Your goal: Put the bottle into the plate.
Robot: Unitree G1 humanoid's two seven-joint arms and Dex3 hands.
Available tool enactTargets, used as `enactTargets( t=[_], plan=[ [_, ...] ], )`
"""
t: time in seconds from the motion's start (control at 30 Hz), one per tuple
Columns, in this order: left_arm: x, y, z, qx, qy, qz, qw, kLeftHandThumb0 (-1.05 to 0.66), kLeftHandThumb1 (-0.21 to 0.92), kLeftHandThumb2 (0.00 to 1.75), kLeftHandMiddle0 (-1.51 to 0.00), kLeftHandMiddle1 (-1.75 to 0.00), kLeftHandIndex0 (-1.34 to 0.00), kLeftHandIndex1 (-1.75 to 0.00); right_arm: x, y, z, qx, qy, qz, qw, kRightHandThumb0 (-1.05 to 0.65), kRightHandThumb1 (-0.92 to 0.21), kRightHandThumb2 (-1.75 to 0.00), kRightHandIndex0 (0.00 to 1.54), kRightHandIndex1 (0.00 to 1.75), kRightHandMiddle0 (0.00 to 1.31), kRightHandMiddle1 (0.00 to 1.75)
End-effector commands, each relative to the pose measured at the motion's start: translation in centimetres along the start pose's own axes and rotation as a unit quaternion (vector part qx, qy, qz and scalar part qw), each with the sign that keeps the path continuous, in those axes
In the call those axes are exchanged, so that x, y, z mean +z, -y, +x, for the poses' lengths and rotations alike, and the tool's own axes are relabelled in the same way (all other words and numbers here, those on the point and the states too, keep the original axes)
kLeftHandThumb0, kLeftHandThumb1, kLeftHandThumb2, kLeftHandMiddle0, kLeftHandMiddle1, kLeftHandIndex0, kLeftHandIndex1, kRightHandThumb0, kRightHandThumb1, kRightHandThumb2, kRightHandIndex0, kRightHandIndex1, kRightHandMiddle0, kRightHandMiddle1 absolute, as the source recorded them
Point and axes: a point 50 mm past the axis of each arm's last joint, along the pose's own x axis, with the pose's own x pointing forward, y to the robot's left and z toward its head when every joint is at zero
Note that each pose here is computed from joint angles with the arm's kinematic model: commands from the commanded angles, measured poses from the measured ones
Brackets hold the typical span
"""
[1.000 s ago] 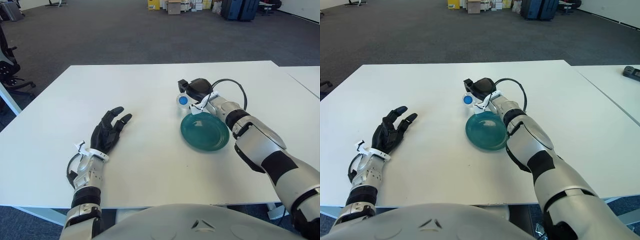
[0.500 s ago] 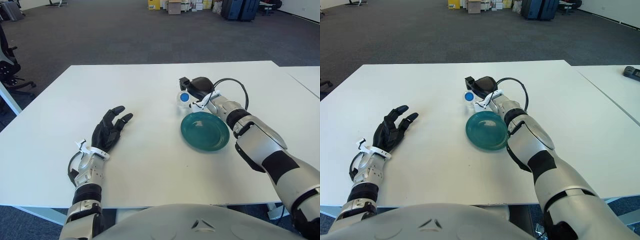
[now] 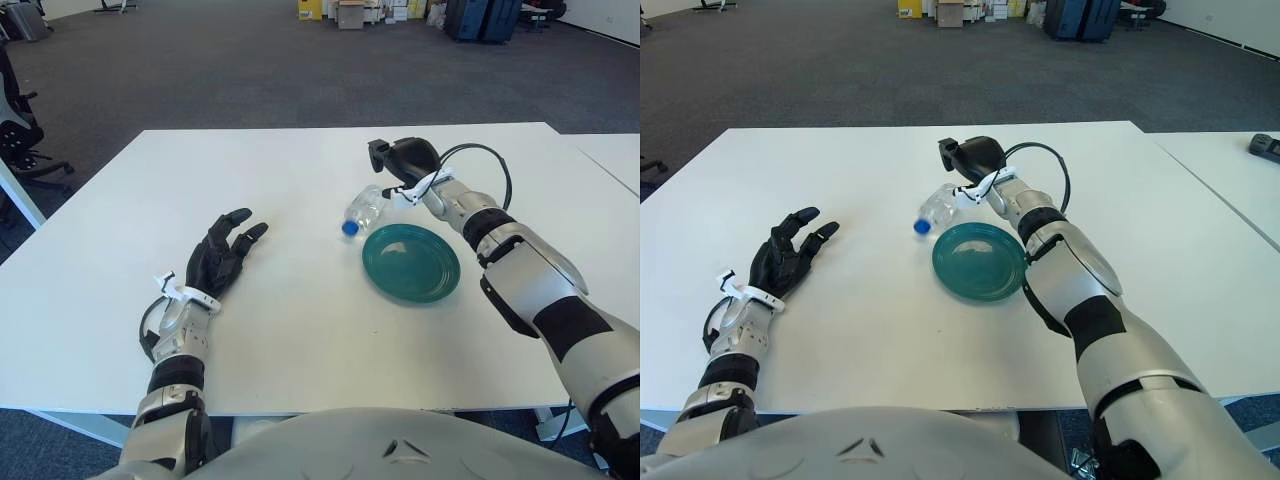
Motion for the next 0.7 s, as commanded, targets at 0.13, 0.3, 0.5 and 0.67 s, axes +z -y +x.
enactTargets(
  t=[0.13, 0.3, 0.5, 0.67],
  plan=[
    [-0.7, -0.4, 0.5, 0.004, -0.024, -0.006, 1.0, -0.89, 0.92, 0.95, -0.62, -1.05, -0.34, -1.17, -0.8, 1.9, 0.1, -0.042, 0.013, 0.003, 0.999, 0.0, -0.15, -1.52, 0.74, 1.75, 0.51, 1.75],
    [-0.8, -0.5, 1.0, 0.002, -0.03, -0.003, 1.0, -0.89, 0.92, 0.97, -0.63, -1.03, -0.36, -1.15, -1.1, 2.7, 0.2, -0.063, 0.022, -0.013, 0.998, 0.0, -0.13, -1.54, 0.75, 1.75, 0.52, 1.75],
    [-0.9, -0.5, 1.3, 0.001, -0.035, -0.002, 0.999, -0.89, 0.92, 0.97, -0.63, -1.01, -0.36, -1.15, -1.4, 3.0, 0.1, -0.072, 0.016, -0.002, 0.997, 0.0, -0.15, -1.52, 0.73, 1.75, 0.5, 1.75],
    [-0.8, -0.6, 1.5, 0.001, -0.036, 0.0, 0.999, -0.9, 0.92, 0.97, -0.63, -1.0, -0.35, -1.14, -1.6, 3.1, 0.0, -0.073, 0.009, 0.006, 0.997, 0.0, -0.13, -1.54, 0.75, 1.75, 0.52, 1.75]
  ],
)
